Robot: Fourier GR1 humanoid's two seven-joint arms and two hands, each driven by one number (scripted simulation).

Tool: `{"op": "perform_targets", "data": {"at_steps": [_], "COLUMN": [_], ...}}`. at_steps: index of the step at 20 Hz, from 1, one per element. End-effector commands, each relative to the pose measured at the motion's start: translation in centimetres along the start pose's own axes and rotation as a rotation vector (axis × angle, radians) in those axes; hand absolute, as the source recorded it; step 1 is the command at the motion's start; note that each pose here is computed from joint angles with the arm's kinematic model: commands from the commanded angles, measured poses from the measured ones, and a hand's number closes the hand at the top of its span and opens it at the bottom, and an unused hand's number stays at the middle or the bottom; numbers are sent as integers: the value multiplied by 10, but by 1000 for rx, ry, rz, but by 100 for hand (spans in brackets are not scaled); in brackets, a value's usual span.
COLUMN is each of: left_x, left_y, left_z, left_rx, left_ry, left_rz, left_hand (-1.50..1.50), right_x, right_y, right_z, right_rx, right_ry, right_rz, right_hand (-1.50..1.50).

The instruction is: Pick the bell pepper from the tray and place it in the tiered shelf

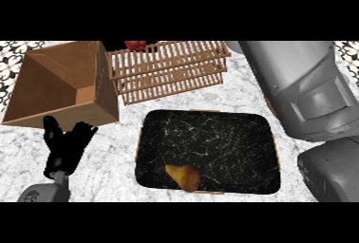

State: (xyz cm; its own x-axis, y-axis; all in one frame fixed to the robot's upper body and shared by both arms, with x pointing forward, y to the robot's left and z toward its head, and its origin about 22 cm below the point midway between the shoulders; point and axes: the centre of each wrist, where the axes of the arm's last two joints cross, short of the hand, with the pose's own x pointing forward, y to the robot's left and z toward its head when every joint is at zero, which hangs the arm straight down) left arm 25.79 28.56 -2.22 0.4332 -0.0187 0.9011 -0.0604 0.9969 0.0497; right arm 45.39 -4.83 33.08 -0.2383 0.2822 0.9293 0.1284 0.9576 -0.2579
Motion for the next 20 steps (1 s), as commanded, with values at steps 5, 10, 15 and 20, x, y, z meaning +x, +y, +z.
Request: {"op": "perform_targets", "data": {"at_steps": [5, 10, 15, 20], "left_x": [-1, -12, 6, -27], "left_y": [12, 14, 11, 11], "left_z": [5, 13, 2, 17], "left_rx": [15, 28, -4, 23], "left_ry": [-1, 18, -2, 15], "left_rz": [-11, 18, 28, 16], "left_hand": [0, 0, 0, 0], "right_x": [-7, -18, -49, -48], "right_y": [-56, -126, -166, -220], "right_z": [-17, -27, -26, -19], "right_rx": [-280, -385, -356, -309], "right_ry": [45, 90, 117, 92], "right_rz": [-32, -112, -155, -144], "right_hand": [-150, -150, -150, -150]}}
